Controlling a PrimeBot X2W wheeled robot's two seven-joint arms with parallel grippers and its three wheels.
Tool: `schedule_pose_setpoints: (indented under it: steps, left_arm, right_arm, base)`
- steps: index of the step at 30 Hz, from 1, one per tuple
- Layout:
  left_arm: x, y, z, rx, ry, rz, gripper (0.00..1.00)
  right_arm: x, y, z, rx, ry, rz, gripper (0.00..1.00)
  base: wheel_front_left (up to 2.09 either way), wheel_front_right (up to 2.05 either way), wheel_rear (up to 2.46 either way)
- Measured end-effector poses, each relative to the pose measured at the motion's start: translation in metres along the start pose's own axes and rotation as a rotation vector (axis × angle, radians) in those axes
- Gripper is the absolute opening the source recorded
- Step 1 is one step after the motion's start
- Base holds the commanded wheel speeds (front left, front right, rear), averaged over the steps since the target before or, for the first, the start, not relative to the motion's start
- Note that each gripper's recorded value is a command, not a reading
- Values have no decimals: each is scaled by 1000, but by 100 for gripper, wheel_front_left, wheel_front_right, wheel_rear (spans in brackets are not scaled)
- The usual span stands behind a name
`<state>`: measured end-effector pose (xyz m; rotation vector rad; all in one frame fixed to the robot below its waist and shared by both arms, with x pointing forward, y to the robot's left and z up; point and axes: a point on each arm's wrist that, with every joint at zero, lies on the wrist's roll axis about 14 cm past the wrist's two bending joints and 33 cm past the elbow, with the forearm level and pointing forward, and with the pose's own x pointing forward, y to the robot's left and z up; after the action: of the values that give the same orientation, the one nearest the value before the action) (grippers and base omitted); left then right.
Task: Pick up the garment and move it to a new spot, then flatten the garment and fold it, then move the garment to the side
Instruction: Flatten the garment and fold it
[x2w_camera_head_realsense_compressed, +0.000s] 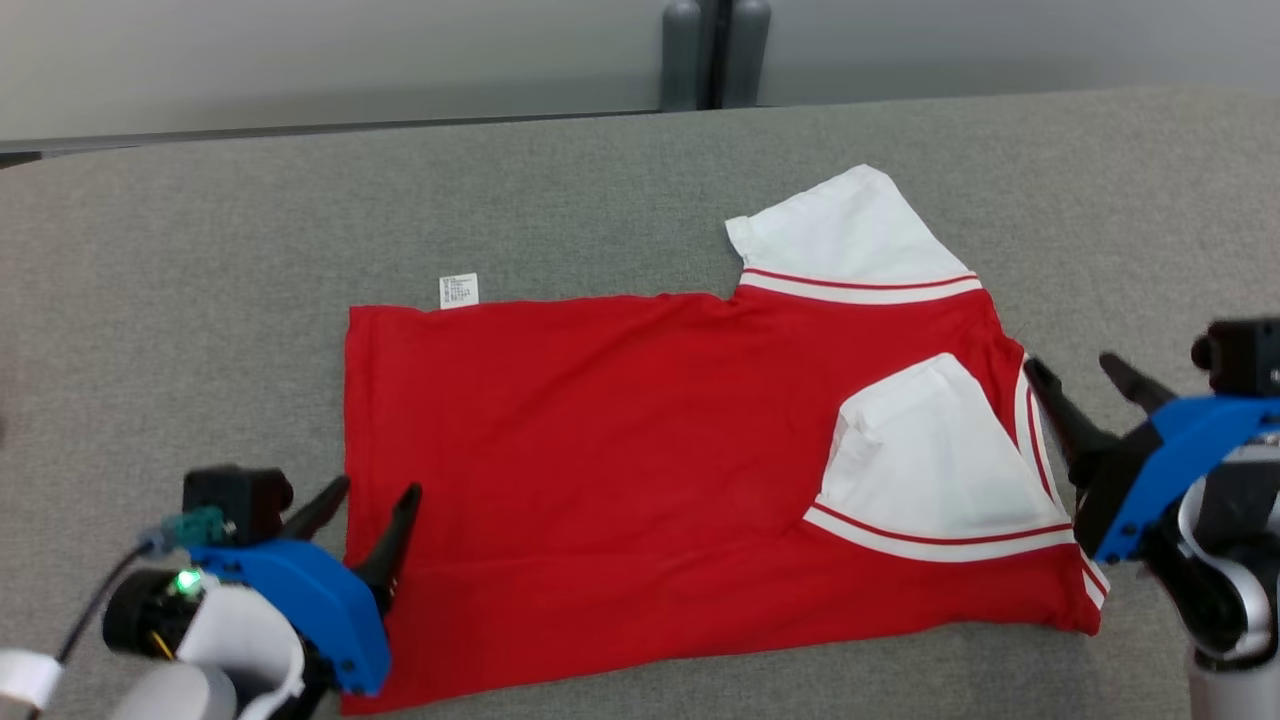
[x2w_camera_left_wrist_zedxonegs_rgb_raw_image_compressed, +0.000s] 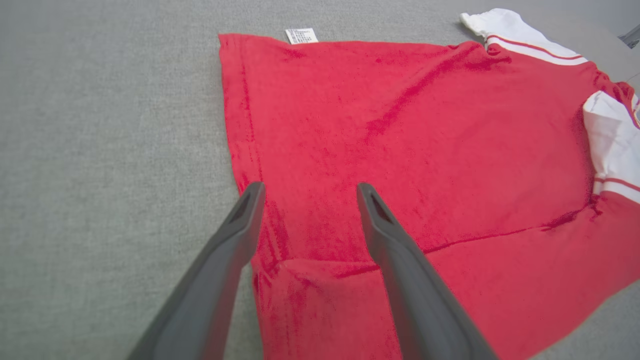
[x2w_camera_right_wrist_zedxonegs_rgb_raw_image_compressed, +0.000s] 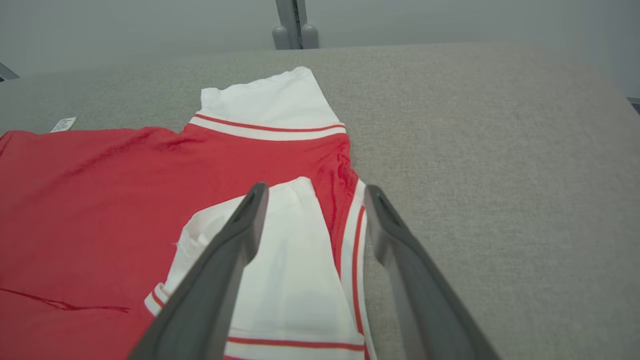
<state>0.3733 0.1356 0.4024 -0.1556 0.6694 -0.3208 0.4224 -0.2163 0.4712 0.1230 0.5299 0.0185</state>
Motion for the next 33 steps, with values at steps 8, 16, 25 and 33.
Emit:
schedule_pose_setpoints:
  steps: [8, 16, 25, 33]
  left_arm:
    - [58, 33, 53, 80, 141, -43, 100]
    - [97, 63, 71, 66, 274, -35, 100]
    - [115, 72, 52, 74, 403, -40, 100]
    - [117, 71, 51, 85, 346, -38, 0]
  right_arm:
    - [57, 26, 41, -127, 51, 93, 100]
    - [101, 32, 53, -106, 41, 134, 100]
    - [128, 25, 35, -100, 77, 130, 100]
    - [148, 25, 38, -117, 90, 136, 100]
  base:
    - [0, 0, 0]
    - [0, 0, 0]
    - [0, 0, 0]
    - [0, 0, 0]
